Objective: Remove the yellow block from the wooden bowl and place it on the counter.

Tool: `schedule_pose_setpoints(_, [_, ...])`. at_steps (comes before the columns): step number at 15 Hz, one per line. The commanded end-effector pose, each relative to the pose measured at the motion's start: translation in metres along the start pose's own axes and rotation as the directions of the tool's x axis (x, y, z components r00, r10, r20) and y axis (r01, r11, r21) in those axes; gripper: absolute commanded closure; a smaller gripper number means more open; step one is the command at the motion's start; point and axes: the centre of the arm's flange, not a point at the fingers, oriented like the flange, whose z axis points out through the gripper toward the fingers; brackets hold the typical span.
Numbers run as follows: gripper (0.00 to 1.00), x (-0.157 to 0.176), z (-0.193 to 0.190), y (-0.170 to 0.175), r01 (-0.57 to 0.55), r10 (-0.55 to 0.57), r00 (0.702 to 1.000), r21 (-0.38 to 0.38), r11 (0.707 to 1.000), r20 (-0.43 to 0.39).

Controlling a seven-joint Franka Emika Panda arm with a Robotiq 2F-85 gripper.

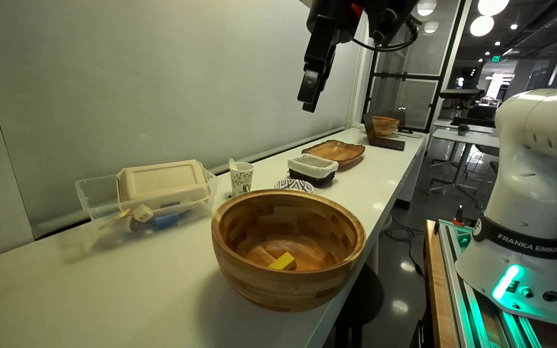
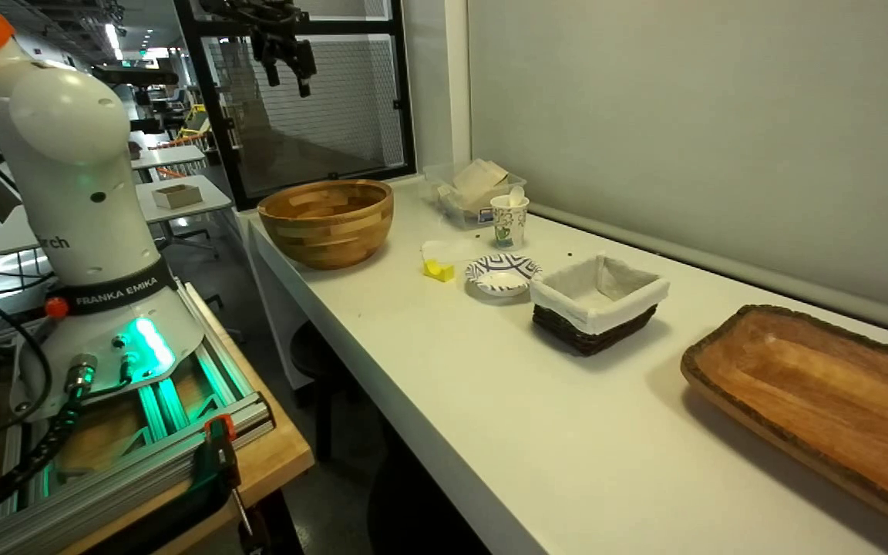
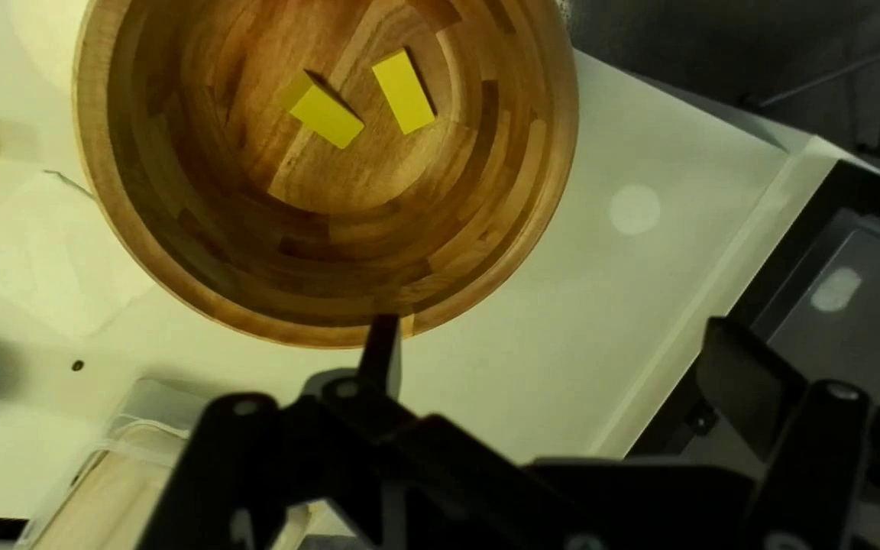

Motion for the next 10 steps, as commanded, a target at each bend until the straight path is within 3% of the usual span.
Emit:
schedule_pose_setpoints(1, [0.0,0.013,0.023,-0.004,0.176,-0.173,0.981,-0.028,0.984,0.086])
schedule_pose_setpoints(5, [0.0,0.003,0.064,0.008,0.354,-0.335,0.928,-0.102,0.93,0.165])
schedule_pose_setpoints(8, [0.0,-0.015,0.099,0.031,0.492,-0.455,0.86,-0.138,0.86,0.231])
schedule_pose_setpoints(9, [0.0,-0.003,0.076,0.017,0.412,-0.384,0.899,-0.113,0.904,0.211])
schedule_pose_setpoints(10, [0.0,-0.007,0.086,0.021,0.442,-0.409,0.884,-0.118,0.889,0.226])
